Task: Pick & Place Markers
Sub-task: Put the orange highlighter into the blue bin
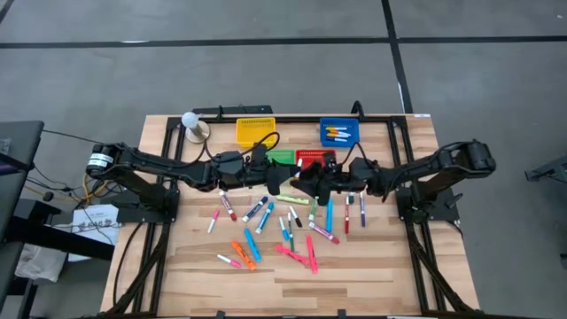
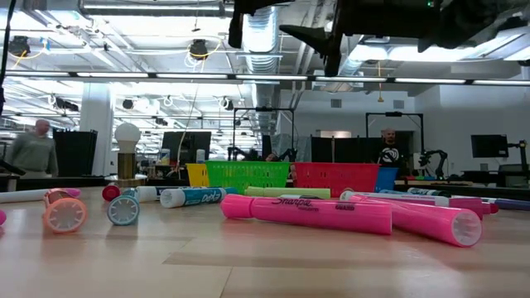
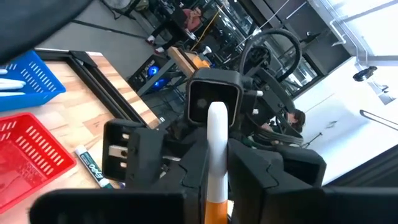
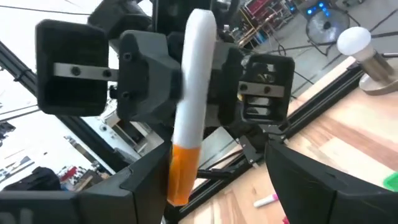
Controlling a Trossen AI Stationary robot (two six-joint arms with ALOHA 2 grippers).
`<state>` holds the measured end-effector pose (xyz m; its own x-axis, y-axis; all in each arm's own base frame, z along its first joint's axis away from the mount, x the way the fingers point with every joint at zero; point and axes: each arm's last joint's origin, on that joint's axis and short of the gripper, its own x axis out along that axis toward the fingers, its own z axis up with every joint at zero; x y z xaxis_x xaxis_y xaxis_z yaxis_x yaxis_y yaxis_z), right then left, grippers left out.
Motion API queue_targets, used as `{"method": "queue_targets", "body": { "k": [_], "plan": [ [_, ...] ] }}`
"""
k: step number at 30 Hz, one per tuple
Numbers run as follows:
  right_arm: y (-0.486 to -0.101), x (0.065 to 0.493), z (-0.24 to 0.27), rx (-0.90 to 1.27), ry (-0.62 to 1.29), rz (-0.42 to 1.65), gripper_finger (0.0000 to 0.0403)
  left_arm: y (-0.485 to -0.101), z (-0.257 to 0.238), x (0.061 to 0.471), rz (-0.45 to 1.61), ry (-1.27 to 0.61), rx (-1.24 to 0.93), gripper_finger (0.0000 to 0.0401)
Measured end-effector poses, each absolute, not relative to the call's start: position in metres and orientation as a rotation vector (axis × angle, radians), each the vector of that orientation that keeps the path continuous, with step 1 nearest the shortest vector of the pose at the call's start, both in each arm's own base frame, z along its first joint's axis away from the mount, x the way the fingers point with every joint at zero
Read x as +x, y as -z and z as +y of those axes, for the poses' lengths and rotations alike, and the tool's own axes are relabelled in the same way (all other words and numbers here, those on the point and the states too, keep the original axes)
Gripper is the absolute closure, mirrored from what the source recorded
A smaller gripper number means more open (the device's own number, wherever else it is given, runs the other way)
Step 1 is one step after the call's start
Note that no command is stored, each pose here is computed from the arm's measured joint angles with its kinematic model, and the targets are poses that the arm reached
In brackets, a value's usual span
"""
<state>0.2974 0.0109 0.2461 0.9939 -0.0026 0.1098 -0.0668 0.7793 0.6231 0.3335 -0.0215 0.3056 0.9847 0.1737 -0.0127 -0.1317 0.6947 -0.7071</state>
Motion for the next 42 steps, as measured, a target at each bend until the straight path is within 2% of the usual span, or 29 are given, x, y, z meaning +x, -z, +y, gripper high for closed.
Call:
{"method": "queue_targets", "body": {
  "k": [4, 8, 21, 27, 31, 42],
  "plan": [
    [-0.2491, 0.2961, 0.0100, 0.677, -0.039, -0.119, 0.0164, -0.3055, -0.0215, 0.3335, -0.056, -0.170, -0.785, 0.0352],
    [-0.2503, 0.2955, 0.0098, 0.677, -0.041, -0.126, 0.0193, -0.3053, -0.0215, 0.3335, -0.054, -0.171, -0.784, 0.0352],
    [-0.2508, 0.2954, 0.0103, 0.679, -0.047, -0.129, 0.0369, -0.3043, -0.0215, 0.3334, -0.045, -0.176, -0.778, 0.0352],
    [-0.2506, 0.2954, 0.0102, 0.679, -0.044, -0.127, 0.0370, -0.3041, -0.0214, 0.3334, -0.041, -0.177, -0.755, 0.0351],
    [-0.2504, 0.2954, 0.0102, 0.685, -0.043, -0.126, 0.0369, -0.3040, -0.0214, 0.3334, -0.040, -0.177, -0.756, 0.0336],
    [-0.2499, 0.2954, 0.0095, 0.685, -0.030, -0.128, 0.0369, -0.3072, -0.0213, 0.3315, -0.042, -0.170, -0.677, 0.0228]
  ]
}}
